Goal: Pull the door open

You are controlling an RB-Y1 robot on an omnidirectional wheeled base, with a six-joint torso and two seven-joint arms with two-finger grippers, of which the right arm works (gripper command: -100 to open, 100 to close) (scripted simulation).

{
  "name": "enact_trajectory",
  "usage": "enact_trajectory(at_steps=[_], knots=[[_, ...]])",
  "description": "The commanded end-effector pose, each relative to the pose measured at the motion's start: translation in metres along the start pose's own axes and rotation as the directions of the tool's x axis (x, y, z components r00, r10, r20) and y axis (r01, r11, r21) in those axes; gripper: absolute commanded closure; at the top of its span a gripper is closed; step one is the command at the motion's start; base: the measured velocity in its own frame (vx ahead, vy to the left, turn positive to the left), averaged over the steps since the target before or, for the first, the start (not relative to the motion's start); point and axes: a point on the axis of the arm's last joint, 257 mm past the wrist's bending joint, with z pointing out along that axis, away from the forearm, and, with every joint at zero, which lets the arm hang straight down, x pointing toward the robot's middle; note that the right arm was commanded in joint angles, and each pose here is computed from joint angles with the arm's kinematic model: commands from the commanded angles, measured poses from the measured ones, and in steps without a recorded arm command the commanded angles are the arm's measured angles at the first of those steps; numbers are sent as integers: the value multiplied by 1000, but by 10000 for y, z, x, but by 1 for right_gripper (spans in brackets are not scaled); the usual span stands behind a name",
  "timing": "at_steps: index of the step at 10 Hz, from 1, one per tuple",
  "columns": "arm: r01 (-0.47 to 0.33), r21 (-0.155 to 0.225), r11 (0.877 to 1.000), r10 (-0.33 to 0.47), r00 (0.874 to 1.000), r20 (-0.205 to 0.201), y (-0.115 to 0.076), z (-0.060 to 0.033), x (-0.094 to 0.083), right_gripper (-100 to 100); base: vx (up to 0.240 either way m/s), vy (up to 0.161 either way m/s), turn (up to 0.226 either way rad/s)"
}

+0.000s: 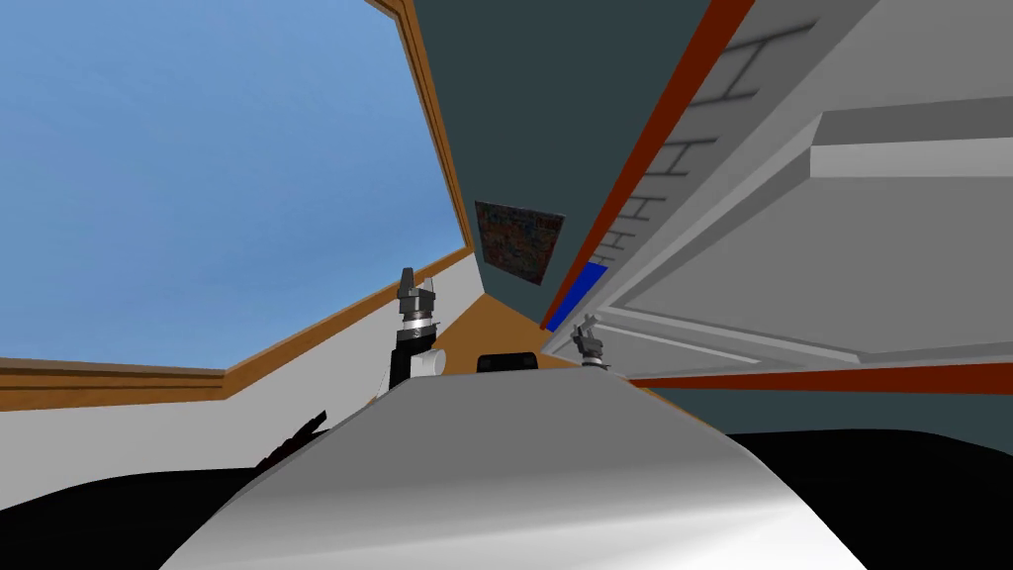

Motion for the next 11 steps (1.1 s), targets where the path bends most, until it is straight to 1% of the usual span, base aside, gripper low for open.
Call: enact_trajectory(at_steps=[1,2,5,6,8,9,10,11], knots=[[0,0,1000,0,1000,0,0,0,0,100,-99,5,19],[-1,24,1000,1,1000,3,-32,-57,-15,100,-152,-11,101],[-1,60,998,0,1000,1,-63,-129,-8,100,-219,-22,99],[-1,79,997,1,1000,1,-79,-168,-5,100,-231,-2,120],[-2,105,994,2,1000,1,-100,-223,-1,100,-244,-24,83],[-2,98,995,2,1000,0,-98,-192,2,100,-110,-13,29],[-4,120,993,3,1000,5,-110,-247,-17,100,-183,9,161],[-3,124,992,3,1000,5,-108,-255,-16,100,-259,-9,142]])
